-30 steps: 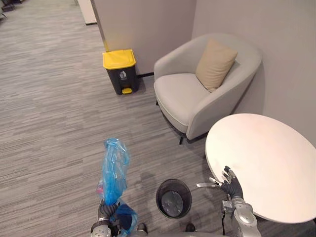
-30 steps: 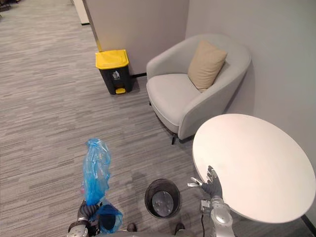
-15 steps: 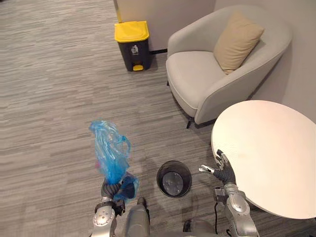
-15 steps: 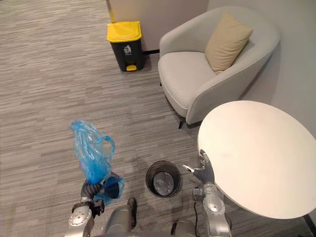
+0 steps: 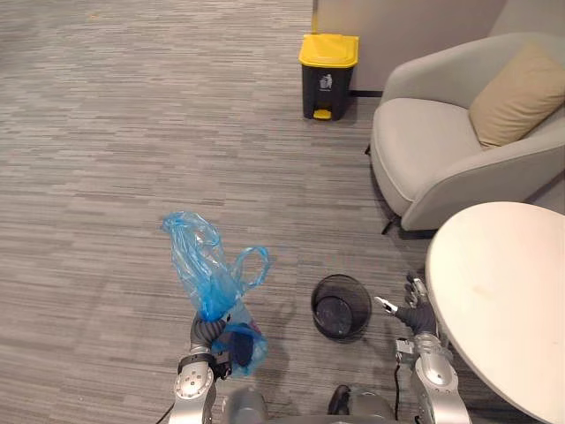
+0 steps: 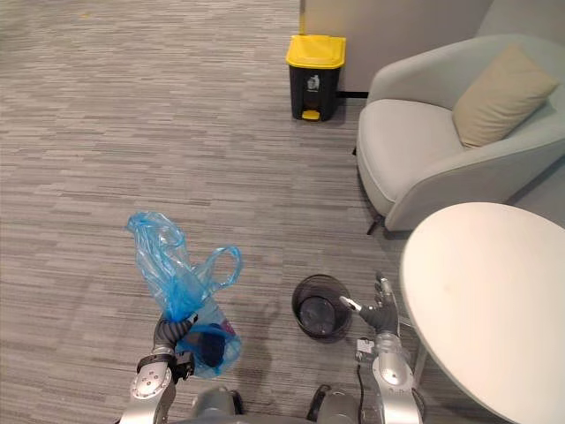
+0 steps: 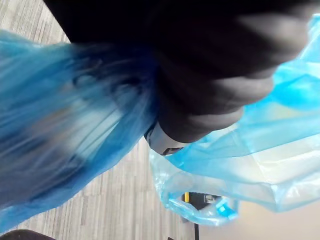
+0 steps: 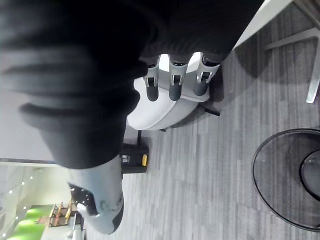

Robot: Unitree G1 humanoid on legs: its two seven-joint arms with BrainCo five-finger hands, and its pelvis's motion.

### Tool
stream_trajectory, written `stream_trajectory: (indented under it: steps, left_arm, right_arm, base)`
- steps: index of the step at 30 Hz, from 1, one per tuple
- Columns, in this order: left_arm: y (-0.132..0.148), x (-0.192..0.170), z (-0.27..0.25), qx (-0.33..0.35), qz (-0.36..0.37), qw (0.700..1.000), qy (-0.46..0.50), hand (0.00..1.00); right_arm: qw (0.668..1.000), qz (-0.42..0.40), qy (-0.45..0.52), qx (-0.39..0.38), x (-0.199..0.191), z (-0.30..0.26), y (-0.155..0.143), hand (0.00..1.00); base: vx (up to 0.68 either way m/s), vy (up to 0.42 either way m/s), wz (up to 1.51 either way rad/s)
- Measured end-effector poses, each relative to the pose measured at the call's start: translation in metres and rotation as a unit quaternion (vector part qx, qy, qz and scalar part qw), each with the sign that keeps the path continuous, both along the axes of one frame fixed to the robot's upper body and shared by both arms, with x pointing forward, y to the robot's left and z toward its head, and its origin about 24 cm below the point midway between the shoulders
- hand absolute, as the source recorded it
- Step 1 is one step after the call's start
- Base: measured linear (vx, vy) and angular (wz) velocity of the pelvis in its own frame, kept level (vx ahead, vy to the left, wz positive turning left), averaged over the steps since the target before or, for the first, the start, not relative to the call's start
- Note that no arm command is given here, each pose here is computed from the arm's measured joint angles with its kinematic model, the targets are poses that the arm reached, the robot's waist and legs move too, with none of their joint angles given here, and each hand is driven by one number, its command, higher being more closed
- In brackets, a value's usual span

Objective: Gather rubbish on tea table into small bin, then transfer packed bag to large trash can.

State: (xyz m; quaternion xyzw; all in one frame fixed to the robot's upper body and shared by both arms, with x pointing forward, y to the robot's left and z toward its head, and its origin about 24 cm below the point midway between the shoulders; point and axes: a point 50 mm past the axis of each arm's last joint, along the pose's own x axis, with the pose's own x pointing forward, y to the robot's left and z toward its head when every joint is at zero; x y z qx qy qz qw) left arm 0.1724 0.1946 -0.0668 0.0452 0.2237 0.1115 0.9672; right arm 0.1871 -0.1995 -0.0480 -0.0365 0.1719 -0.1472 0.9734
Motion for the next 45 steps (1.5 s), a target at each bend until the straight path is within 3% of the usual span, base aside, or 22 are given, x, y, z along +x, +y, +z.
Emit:
stream_trajectory:
  steps: [11, 21, 28, 34, 40, 45]
  left_arm:
    - [0.020, -0.018, -0.025, 0.025, -0.002, 0.997, 0.076, 1.00]
    - [0.027, -0.021, -0.020, 0.028, 0.016, 0.997, 0.066, 1.00]
    - [0.023, -0.013, 0.000, 0.033, 0.012, 0.999, 0.018, 1.00]
    - [0.015, 0.021, 0.016, 0.030, -0.003, 0.999, -0.027, 1.00]
    - [-0.016, 0.018, 0.007, -0.024, -0.009, 0.999, -0.020, 1.00]
    - [-0.013, 0.018, 0.004, -0.026, -0.007, 1.000, -0.012, 1.00]
  right_arm:
    - [0.996, -0.028, 0.083, 0.006, -0.007, -0.031, -0.016, 0.00]
    - [0.994, -0.025, 0.105, 0.007, -0.013, -0.037, -0.013, 0.00]
    - [0.997, -0.033, 0.069, 0.002, -0.019, -0.022, -0.014, 0.00]
    - [0.997, -0.040, 0.071, 0.011, -0.025, -0.024, -0.010, 0.00]
    - [0.998, -0.020, 0.060, -0.016, -0.025, -0.016, -0.020, 0.00]
    - [0.999, -0.016, 0.039, 0.002, -0.012, -0.010, -0.010, 0.00]
  base:
    - [-0.01, 0.059, 0.03]
    - [-0.10, 0.015, 0.19]
    - [0.12, 0.020, 0.68]
    - [0.34, -0.075, 0.68]
    - [0.47, -0.180, 0.40]
    - [0.37, -0.030, -0.39]
